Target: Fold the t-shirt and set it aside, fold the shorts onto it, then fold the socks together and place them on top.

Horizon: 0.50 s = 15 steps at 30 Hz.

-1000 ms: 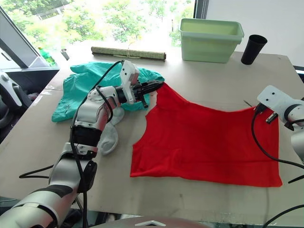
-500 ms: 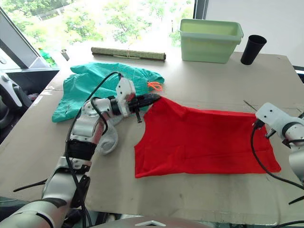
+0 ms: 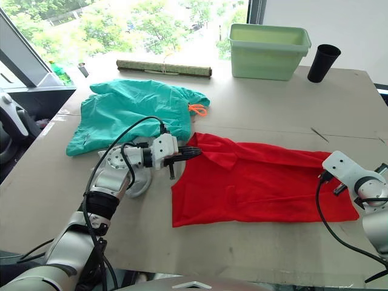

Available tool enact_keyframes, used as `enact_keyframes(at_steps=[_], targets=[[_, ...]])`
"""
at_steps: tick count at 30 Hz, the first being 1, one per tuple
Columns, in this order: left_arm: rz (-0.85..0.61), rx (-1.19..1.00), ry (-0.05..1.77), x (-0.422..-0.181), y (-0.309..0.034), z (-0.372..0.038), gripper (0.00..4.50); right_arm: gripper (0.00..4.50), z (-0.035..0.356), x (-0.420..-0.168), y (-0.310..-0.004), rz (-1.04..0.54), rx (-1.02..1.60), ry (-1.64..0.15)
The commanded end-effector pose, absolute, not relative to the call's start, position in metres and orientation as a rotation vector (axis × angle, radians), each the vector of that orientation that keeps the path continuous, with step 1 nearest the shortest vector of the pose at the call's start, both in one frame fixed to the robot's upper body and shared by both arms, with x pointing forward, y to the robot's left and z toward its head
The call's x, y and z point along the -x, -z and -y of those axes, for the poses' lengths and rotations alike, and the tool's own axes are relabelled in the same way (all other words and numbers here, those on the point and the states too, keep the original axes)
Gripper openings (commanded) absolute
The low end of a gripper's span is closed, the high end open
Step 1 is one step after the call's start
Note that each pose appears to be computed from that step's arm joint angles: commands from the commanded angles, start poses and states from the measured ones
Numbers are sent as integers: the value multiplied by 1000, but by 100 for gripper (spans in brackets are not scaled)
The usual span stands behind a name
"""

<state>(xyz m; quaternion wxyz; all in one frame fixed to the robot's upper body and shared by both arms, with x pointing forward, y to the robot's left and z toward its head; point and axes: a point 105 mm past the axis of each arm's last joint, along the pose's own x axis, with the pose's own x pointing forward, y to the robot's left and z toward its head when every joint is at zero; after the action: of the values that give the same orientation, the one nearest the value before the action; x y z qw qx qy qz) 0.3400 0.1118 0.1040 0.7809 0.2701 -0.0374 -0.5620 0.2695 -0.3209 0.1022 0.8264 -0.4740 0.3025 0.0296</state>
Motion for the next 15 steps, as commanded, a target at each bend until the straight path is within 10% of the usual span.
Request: enact_keyframes(at_steps=[1,4,10,15], targets=[[97,-646,1195,-340,-103,-118,0,1,311,-267,-107,-613,999,-83],[27,-547,1222,-334,-97,-125,34,0,300,-260,-99,-628,950,-153],[-160,88,1299,-307,-144,-138,284,201,287,-245,-126,-507,620,-126],[-130,222,1168,-334,-178,-109,190,98,266,-265,-145,-318,349,-68]])
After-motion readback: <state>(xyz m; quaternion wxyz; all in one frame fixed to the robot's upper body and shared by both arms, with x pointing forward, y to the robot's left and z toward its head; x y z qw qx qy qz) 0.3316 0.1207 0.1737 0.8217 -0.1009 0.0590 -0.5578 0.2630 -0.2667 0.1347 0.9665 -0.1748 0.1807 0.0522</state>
